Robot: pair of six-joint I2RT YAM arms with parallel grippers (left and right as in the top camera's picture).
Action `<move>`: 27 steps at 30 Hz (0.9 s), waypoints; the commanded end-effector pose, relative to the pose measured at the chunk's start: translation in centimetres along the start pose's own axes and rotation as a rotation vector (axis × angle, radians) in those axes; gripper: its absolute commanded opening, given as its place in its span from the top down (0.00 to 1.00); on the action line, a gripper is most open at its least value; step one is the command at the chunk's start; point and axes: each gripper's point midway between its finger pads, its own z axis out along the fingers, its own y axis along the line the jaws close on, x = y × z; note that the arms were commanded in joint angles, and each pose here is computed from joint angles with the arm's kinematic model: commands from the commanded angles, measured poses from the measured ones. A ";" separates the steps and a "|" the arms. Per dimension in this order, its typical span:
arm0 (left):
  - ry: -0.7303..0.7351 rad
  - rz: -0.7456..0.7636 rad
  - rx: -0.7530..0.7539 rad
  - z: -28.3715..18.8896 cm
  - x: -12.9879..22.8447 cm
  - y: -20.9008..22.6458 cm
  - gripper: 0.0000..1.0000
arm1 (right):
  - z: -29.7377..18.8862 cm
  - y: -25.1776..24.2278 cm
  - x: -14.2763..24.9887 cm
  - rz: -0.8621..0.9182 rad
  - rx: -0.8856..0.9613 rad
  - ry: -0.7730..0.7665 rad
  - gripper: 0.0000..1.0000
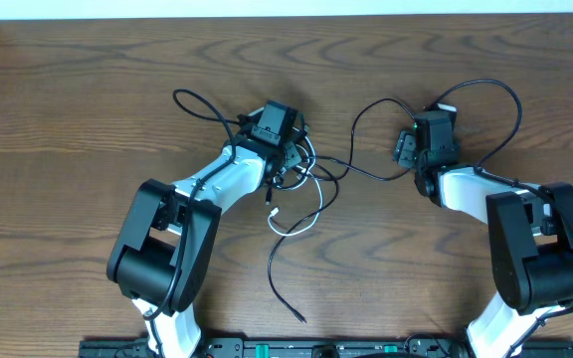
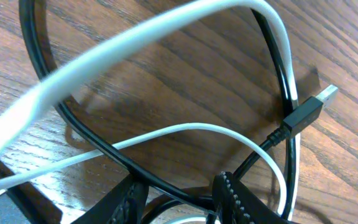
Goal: Untangle cables
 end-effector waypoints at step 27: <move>-0.096 0.114 -0.031 -4.7 -3.5 1.7 0.92 | 1.3 -2.2 11.1 0.001 0.023 0.320 0.97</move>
